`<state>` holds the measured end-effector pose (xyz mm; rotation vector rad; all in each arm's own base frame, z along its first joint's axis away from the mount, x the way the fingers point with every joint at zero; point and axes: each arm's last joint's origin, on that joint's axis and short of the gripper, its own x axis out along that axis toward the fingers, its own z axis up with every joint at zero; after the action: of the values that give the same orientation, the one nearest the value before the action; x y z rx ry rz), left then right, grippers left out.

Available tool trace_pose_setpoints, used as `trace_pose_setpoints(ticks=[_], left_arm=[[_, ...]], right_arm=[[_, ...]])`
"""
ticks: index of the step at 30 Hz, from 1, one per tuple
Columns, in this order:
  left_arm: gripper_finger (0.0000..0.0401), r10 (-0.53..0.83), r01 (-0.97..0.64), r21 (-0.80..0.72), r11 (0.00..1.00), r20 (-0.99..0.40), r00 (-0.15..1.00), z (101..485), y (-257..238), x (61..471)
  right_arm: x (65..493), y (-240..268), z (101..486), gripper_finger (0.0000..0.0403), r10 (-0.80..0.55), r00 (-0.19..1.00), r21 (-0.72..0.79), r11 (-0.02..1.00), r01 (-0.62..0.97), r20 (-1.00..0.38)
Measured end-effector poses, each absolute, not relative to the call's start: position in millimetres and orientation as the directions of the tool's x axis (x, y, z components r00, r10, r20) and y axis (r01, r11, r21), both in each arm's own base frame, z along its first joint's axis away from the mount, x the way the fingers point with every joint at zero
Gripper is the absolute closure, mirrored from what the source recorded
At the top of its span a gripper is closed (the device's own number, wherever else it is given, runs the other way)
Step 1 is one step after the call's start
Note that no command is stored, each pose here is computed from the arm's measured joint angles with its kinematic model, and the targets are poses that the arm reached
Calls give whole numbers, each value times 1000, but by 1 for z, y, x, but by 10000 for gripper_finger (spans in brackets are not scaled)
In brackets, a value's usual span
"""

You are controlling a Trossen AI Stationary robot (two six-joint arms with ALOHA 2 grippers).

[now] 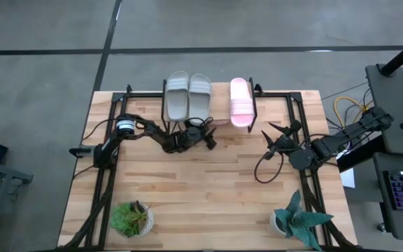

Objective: Pick and place slides into the shelf
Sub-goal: Put the pink slipper on the shelf

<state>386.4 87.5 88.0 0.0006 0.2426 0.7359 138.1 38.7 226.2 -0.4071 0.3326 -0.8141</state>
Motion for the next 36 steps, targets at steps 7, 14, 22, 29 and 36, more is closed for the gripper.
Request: trace_pose_setpoints(ticks=[7, 14, 22, 29, 36], left_arm=[[228, 669, -669, 86, 738, -216, 711, 92, 91, 392], [230, 675, -672, 113, 732, -254, 693, 90, 94, 394], [301, 682, -678, 117, 725, -255, 685, 90, 95, 394], [394, 679, -676, 114, 728, -256, 689, 89, 95, 394], [399, 674, -671, 112, 733, -259, 692, 89, 93, 394]], right_arm=[[138, 39, 226, 220, -755, 643, -472, 617, 630, -130], [138, 39, 226, 220, -755, 643, -471, 617, 630, -130], [138, 39, 226, 220, -755, 643, -471, 617, 630, -130], [138, 39, 226, 220, -755, 643, -471, 618, 630, -130], [138, 39, 226, 220, -755, 643, -471, 617, 630, -130]])
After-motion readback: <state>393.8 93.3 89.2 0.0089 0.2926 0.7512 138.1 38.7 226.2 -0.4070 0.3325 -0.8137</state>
